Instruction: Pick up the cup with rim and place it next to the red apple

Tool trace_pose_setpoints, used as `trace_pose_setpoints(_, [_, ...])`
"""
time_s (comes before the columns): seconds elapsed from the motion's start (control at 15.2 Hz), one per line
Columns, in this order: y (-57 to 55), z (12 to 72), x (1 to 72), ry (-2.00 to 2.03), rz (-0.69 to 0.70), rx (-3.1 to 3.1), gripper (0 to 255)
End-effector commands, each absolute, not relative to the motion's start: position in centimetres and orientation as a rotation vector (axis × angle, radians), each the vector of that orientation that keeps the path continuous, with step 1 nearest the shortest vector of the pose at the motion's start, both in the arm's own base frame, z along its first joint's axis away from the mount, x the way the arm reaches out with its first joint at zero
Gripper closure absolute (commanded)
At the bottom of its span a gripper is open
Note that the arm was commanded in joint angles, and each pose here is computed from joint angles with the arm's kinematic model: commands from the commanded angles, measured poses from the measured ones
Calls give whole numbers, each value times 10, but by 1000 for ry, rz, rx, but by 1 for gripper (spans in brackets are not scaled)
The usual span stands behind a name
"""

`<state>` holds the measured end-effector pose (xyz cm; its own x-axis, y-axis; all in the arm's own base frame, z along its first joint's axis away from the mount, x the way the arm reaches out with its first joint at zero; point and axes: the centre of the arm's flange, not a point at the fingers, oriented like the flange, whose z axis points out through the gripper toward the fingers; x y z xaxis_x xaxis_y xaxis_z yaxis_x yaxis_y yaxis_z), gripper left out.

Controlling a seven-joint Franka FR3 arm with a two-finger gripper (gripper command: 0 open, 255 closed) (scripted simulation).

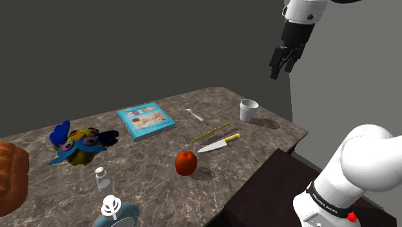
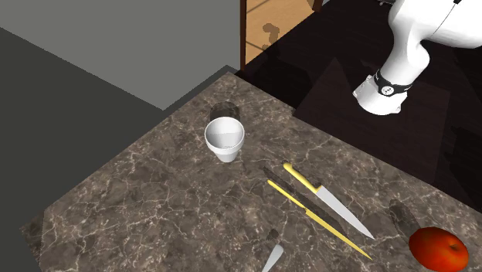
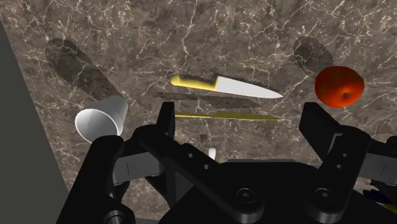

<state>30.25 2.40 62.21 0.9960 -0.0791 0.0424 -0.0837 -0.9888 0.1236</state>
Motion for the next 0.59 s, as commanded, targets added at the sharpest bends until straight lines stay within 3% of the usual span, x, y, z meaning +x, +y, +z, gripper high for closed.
trace_pose_setpoints(0.0, [24, 622, 303, -123, 56, 3013, 0])
trace_pose_setpoints(0.53, [-45, 558, 354, -143, 60, 3033, 0])
